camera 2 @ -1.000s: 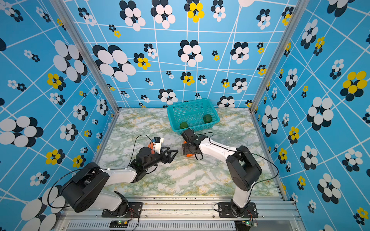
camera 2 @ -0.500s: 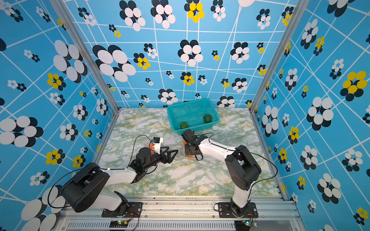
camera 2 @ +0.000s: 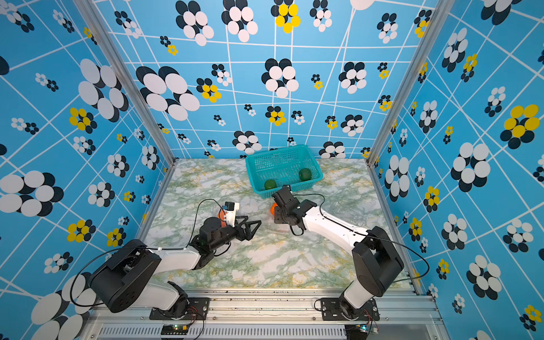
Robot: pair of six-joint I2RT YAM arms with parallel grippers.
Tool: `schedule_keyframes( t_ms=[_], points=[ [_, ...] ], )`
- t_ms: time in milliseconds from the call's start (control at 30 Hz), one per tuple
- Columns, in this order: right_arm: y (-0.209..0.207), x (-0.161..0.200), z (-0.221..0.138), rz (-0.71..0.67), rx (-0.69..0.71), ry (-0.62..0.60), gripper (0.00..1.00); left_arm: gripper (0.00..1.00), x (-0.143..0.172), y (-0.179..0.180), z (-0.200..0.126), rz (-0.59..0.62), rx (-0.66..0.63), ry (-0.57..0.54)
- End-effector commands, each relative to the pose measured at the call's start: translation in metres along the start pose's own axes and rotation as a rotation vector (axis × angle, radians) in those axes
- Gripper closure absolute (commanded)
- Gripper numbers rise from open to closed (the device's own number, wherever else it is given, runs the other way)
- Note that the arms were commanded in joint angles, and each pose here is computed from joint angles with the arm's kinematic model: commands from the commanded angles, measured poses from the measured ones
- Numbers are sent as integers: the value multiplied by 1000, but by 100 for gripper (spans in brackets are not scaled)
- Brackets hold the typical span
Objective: Take oranges out of containers
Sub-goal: Pick up the orange from the packing box, then place the orange in the basket.
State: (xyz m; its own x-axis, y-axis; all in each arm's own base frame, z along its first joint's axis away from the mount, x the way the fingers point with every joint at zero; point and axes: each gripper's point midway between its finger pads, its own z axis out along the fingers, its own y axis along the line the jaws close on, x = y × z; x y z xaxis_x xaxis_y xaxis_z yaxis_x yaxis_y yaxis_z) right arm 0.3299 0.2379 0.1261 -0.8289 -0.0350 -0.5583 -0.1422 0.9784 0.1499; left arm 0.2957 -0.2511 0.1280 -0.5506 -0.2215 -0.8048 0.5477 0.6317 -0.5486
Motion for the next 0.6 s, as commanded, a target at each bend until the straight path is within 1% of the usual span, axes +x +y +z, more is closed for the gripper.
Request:
schedule_keyframes(
  t_ms=[0,133,300,433,567],
  points=[
    [-2,-35,-21,28,-6,-106,50,1,10,7,-3,-28,-17,30],
    [-10,-79,-35,65,-24,-192,50,1,10,8,-3,-29,-15,29],
    [-20,-132,-40,83,-35,-248,50,0,10,9,-4,-28,-18,31],
    [-29,-172,-27,115,-34,-269,51,1,10,10,-3,-29,-20,31],
    [-41,-214,-8,131,2,-298,47,1,12,10,-3,-33,-19,34]
  ],
)
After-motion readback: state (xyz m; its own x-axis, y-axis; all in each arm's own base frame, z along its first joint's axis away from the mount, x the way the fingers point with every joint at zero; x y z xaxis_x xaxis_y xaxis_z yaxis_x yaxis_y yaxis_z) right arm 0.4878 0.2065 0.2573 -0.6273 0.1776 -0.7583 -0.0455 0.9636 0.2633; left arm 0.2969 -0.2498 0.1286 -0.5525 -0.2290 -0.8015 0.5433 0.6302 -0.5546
